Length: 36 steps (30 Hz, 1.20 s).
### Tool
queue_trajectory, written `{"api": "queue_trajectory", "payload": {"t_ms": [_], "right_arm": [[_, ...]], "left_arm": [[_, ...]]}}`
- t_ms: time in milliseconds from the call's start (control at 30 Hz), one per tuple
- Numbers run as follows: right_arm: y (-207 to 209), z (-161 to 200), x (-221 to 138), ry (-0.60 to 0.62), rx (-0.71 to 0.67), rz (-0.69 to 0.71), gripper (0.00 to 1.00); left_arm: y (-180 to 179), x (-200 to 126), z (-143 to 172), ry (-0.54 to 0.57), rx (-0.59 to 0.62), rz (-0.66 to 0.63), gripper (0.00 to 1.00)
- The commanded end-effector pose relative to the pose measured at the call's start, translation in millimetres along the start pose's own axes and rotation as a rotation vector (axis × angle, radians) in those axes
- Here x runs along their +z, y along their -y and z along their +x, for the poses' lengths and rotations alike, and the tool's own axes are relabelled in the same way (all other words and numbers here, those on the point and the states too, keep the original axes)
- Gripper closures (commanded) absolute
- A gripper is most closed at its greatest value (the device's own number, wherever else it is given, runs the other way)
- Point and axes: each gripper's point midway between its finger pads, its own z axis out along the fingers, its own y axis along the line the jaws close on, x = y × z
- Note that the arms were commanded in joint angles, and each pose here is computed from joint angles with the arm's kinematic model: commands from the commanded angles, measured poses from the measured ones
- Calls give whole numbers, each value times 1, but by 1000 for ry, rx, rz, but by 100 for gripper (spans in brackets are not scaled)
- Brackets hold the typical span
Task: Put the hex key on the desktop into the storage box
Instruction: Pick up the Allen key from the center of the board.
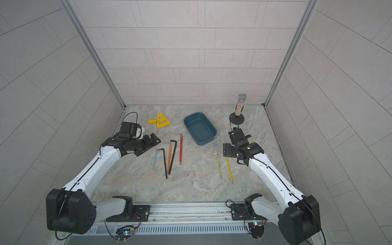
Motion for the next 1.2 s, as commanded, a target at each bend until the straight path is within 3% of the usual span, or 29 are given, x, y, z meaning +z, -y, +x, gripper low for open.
{"api": "queue_trajectory", "payload": {"t_ms": [0,467,667,867,1167], "right_arm": [[-7,19,9,-30,-14,8,23],[-38,60,46,-121,-102,-11,33],[-49,73,67,-135,-85,-40,33],[-42,86,86,-171,-90,19,35],[-42,99,105,-208,-119,61,45]], "left_arm": [[7,1,13,-64,80,4,0],[-6,29,34,-142,97,5,0],[-13,22,26,-103,135,-55,0],[-10,23,31,-109,116,-22,0],[-9,20,29,-92,121,-20,0]]}}
